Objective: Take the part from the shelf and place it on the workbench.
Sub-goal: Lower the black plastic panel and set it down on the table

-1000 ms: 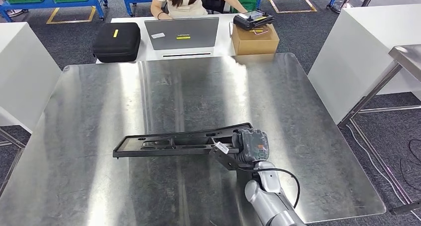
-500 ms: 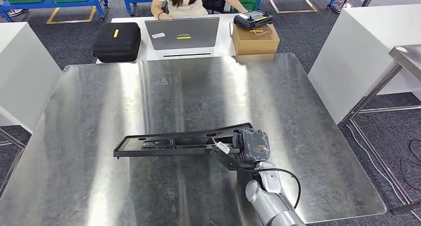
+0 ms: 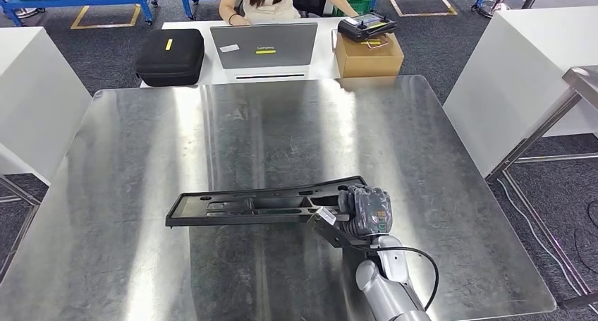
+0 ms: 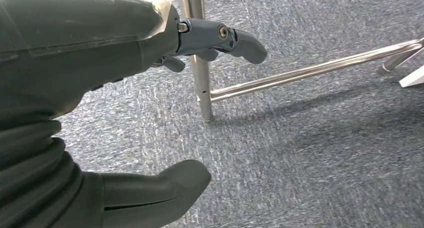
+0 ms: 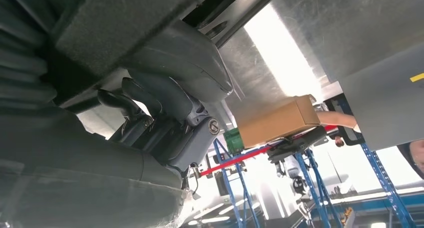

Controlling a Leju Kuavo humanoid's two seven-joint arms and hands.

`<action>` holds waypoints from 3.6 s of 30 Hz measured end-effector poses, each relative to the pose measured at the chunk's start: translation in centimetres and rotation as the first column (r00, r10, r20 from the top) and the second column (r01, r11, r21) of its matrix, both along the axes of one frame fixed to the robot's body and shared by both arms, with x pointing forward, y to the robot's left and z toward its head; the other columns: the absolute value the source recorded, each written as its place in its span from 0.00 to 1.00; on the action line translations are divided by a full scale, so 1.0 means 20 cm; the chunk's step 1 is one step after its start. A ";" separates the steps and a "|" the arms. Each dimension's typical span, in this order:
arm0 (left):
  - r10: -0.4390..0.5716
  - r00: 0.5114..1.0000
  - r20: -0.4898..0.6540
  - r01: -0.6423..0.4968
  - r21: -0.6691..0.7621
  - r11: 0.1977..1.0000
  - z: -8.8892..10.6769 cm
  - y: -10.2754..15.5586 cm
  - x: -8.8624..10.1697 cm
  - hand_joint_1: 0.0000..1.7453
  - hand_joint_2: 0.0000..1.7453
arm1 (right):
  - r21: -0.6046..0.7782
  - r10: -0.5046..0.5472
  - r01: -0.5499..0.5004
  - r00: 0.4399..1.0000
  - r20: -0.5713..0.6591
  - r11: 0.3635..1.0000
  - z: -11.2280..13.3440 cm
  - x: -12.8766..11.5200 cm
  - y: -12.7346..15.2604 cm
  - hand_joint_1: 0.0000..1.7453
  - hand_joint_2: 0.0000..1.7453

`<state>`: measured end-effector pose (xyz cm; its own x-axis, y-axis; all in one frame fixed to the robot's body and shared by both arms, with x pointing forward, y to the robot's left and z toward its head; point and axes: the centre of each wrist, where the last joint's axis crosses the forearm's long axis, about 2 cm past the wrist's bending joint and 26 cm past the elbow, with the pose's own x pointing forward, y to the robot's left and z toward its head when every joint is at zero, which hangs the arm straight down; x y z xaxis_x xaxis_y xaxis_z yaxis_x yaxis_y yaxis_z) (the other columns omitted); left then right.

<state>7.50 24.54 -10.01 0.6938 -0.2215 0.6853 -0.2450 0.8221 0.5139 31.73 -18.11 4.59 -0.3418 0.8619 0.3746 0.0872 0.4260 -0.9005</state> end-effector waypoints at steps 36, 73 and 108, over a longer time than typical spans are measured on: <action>0.033 0.999 -0.027 -0.034 -0.023 0.999 -0.01 -0.01 -0.05 0.00 0.00 | 0.152 -0.035 0.040 0.999 -0.038 0.988 0.00 -0.02 -0.04 0.00 0.00; 0.092 0.995 -0.043 -0.094 -0.044 0.995 -0.01 -0.01 -0.08 0.00 0.00 | 0.048 -0.058 0.047 0.966 0.252 0.998 0.88 0.53 -0.49 0.00 0.00; 0.114 0.993 -0.026 -0.116 -0.059 0.992 -0.02 -0.01 -0.09 0.00 0.00 | -0.093 -0.041 0.033 0.995 -0.086 0.995 0.82 0.67 -0.50 0.00 0.00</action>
